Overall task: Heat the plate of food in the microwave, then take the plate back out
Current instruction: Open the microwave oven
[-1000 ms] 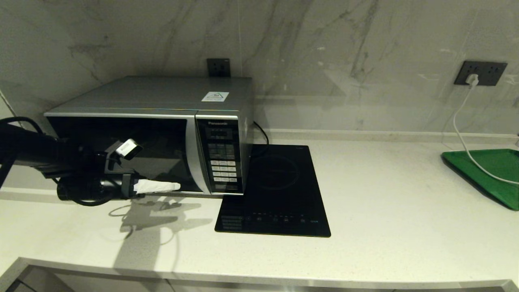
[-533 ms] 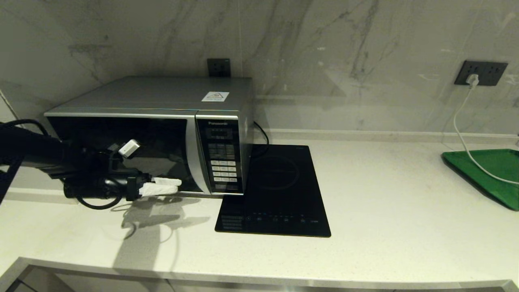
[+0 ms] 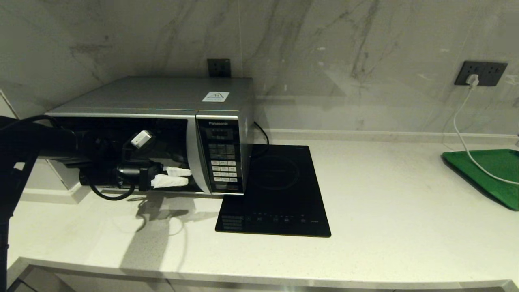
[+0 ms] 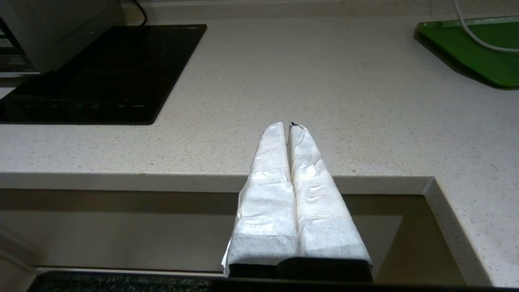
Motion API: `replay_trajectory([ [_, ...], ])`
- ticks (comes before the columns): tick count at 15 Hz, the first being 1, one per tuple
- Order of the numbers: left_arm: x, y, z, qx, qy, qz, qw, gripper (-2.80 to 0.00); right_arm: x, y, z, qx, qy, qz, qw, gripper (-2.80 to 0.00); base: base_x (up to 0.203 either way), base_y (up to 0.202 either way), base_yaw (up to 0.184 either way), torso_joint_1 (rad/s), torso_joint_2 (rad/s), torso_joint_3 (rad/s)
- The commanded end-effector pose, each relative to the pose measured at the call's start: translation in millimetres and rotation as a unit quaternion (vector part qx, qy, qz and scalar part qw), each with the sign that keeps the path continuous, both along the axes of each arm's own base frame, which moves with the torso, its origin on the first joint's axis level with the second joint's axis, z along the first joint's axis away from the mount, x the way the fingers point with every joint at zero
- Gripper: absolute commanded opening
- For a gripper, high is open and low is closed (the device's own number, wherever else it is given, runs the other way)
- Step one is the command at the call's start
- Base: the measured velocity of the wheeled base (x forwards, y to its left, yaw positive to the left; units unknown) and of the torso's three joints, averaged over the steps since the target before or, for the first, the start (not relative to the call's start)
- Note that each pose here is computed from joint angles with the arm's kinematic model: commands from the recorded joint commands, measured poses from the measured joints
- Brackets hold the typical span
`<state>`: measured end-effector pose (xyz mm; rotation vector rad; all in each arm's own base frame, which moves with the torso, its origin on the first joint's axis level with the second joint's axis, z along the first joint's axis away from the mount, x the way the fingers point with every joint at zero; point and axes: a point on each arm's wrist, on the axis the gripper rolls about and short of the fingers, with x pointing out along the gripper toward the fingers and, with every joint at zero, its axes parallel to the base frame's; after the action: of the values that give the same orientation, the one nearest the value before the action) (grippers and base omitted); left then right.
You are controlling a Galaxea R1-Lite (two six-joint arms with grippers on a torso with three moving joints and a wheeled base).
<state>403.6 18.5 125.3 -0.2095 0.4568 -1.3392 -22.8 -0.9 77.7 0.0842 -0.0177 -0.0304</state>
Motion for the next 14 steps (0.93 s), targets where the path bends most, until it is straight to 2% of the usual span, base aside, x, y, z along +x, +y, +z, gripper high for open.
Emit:
replay_trajectory([
  [1,2.1,-1.7,-0.8,-0.003,-0.003,-0.004,1.0,0.0,0.0,0.0,0.0,0.0,0.0,0.0,1.0,-2.8,0.0,0.0,0.0,0.0,0.0,0.0],
  [14,11.2,-10.7,-4.9,-0.004,-0.016,-0.017,0.9997,0.0,0.0,0.0,0.0,0.0,0.0,0.0,1.0,-2.8,0.0,0.0,0.0,0.0,0.0,0.0],
])
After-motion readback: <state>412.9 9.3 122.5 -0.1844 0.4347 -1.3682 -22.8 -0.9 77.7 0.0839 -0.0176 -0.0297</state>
